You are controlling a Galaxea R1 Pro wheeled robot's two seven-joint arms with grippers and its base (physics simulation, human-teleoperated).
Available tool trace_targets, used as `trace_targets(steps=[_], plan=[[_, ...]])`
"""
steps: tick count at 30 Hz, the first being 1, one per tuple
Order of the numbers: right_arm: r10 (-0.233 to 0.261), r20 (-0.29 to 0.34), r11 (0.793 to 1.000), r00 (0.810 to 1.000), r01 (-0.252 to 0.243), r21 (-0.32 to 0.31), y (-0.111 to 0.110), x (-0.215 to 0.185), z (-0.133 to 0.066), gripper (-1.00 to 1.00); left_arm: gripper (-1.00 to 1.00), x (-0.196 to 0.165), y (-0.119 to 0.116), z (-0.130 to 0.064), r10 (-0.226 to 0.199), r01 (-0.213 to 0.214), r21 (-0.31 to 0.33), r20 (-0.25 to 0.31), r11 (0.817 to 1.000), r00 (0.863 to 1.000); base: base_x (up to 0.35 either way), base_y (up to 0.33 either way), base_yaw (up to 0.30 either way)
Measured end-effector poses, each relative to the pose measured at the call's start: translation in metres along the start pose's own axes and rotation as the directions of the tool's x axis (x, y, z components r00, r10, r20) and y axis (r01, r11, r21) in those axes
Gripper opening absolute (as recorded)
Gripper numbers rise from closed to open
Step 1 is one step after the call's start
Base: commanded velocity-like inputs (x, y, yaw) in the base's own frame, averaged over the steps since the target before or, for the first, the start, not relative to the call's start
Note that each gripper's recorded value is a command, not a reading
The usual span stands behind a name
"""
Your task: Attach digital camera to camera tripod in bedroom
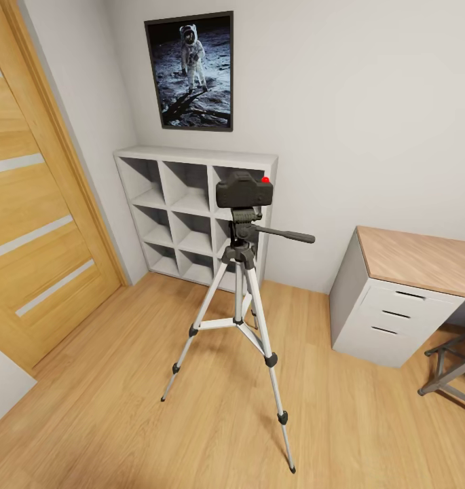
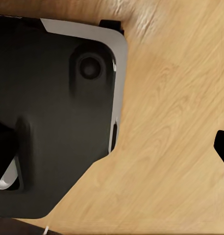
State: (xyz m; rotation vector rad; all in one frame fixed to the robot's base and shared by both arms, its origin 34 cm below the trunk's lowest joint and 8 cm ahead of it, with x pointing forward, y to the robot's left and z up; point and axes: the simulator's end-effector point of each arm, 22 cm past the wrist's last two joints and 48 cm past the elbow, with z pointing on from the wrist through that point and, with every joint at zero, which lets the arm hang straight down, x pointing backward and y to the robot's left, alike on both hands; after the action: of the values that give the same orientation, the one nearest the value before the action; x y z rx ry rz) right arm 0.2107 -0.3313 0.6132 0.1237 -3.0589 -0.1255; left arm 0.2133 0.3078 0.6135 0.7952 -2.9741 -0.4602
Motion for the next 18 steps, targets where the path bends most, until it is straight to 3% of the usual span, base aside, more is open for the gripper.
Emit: trace_targets(steps=[18], plan=[[0.005, 0.023, 1.000, 1.000, -0.006, 0.028, -0.0027, -0.0027, -0.0017, 1.00, 1.00, -0.0073, -0.0071, -0.0042, -0.003, 0.003, 0.017, 0.021, 1.000, 1.000, 0.000, 0.000, 0.000]])
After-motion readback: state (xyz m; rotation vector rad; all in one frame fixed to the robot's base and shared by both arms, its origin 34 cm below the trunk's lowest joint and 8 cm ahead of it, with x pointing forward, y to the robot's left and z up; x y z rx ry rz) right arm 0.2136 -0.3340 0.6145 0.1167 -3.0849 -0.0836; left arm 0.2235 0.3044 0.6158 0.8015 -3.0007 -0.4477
